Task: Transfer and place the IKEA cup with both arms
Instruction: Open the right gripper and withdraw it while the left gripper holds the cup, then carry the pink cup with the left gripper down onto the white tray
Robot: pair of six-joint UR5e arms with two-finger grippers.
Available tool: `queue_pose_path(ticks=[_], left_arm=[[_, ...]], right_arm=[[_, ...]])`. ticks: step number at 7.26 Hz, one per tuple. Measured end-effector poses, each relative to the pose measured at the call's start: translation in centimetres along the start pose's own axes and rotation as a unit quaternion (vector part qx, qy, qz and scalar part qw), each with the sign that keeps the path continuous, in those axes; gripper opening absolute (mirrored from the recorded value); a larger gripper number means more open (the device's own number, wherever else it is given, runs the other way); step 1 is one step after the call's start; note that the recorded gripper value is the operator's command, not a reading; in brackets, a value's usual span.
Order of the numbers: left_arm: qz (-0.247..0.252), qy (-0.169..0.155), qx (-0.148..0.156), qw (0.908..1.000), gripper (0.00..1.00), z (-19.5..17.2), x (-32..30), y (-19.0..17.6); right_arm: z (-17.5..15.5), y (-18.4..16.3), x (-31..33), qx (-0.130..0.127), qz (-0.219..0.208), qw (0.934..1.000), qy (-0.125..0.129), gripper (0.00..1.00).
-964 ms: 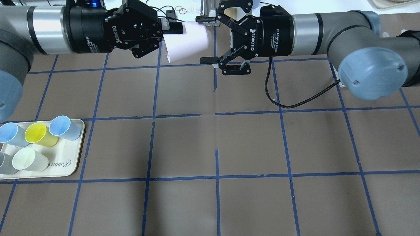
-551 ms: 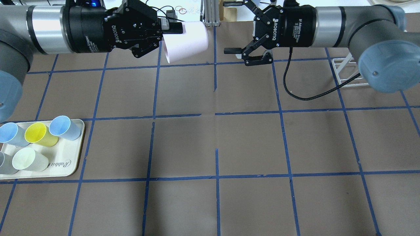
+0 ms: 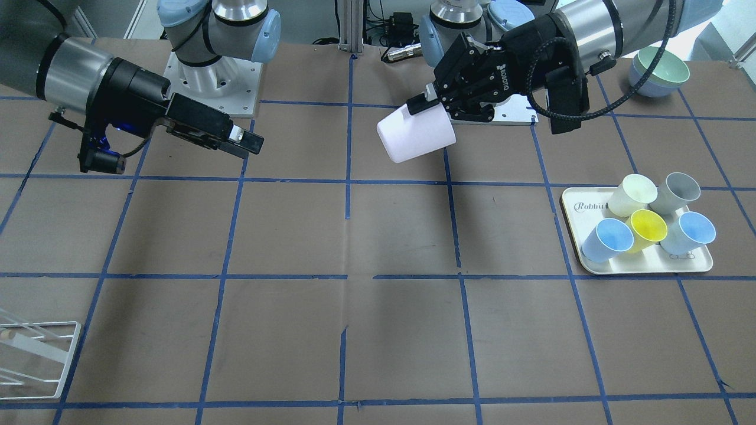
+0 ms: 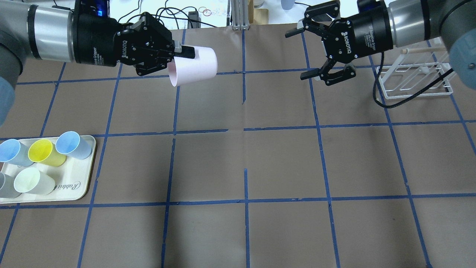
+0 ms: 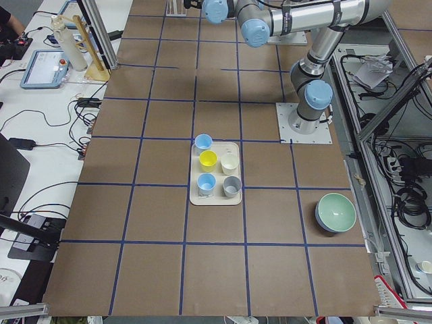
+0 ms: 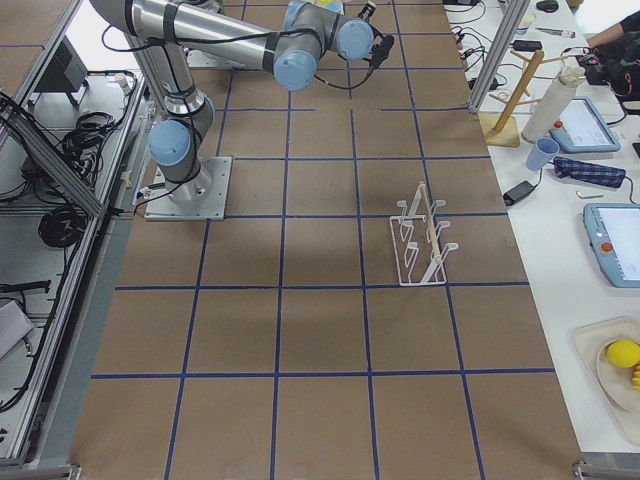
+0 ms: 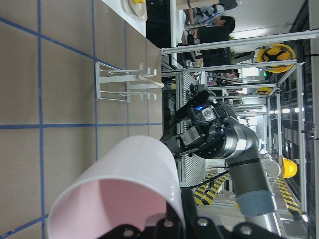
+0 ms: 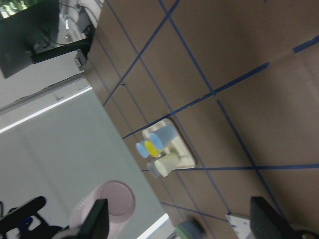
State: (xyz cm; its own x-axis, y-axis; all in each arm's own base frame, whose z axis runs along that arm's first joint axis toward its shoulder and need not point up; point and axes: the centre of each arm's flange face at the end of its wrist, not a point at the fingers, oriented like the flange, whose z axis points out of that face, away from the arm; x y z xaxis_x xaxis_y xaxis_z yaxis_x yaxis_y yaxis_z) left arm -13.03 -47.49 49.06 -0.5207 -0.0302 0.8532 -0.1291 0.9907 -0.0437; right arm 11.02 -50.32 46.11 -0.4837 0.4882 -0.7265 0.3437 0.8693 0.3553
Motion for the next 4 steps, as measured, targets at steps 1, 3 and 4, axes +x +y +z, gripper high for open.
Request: queue_pose_path(ticks=[1, 3, 4], left_arm=[[-0.002, -0.08, -0.01, 0.9967, 0.0, -0.2, -1.7, 0.2], [-0.007, -0.248, -0.041, 0.9678, 0.0, -1.0, -5.5, 0.9], [-0.004, -0.325, -0.064, 0.9435, 0.0, -1.9, -7.6, 1.3]], right_arm=[[-1.3, 1.5, 0.1, 0.035, -0.018, 0.9968, 0.07, 1.0], [-3.5, 4.7, 0.4, 0.097, -0.05, 0.9754, 0.192, 1.0], [-3.8, 5.9, 0.4, 0.119, -0.066, 0.9573, 0.255, 1.0]])
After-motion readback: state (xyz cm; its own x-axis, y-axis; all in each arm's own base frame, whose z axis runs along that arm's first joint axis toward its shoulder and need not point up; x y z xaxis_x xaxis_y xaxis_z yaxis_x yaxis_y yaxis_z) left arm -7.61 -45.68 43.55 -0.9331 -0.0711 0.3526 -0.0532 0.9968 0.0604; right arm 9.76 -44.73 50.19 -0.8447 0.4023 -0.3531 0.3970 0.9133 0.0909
